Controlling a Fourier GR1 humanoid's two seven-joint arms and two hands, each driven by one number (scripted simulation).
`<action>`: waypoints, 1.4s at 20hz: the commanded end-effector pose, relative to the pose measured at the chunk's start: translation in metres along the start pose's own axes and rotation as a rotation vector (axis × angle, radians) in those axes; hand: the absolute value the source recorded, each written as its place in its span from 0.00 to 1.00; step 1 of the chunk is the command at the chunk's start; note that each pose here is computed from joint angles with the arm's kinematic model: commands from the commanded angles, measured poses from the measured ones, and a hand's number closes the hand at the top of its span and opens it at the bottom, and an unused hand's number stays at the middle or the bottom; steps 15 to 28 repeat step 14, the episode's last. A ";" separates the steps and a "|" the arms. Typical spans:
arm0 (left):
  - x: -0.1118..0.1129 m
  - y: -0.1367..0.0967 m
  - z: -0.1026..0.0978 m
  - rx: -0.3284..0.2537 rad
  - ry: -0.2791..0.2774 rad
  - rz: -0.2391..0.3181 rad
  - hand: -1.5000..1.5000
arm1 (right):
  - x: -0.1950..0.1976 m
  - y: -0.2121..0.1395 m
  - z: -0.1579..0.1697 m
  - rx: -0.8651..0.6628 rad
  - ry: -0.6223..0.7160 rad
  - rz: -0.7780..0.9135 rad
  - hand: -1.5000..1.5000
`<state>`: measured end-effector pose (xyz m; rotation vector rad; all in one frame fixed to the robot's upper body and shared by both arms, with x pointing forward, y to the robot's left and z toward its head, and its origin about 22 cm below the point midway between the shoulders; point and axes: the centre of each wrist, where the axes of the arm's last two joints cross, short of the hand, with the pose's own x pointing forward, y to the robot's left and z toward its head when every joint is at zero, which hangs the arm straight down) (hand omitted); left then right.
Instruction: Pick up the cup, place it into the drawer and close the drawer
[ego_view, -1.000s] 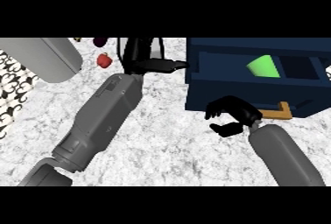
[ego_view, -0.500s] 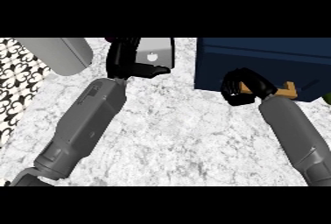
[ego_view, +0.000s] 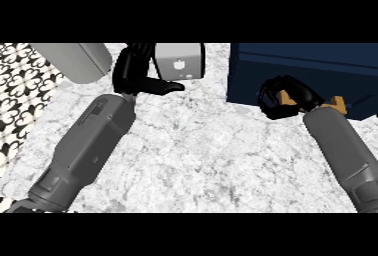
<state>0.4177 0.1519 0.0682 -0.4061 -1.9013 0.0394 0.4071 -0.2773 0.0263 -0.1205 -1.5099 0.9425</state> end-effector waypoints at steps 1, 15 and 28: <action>0.000 0.014 0.007 -0.006 0.016 0.010 0.00 | 0.044 -0.086 -0.004 -0.236 0.011 0.087 1.00; -0.003 0.010 0.015 -0.056 0.016 0.046 0.00 | 0.043 -0.101 0.010 -0.212 -0.025 0.024 1.00; -0.003 0.010 0.015 -0.056 0.016 0.046 0.00 | 0.043 -0.101 0.010 -0.212 -0.025 0.024 1.00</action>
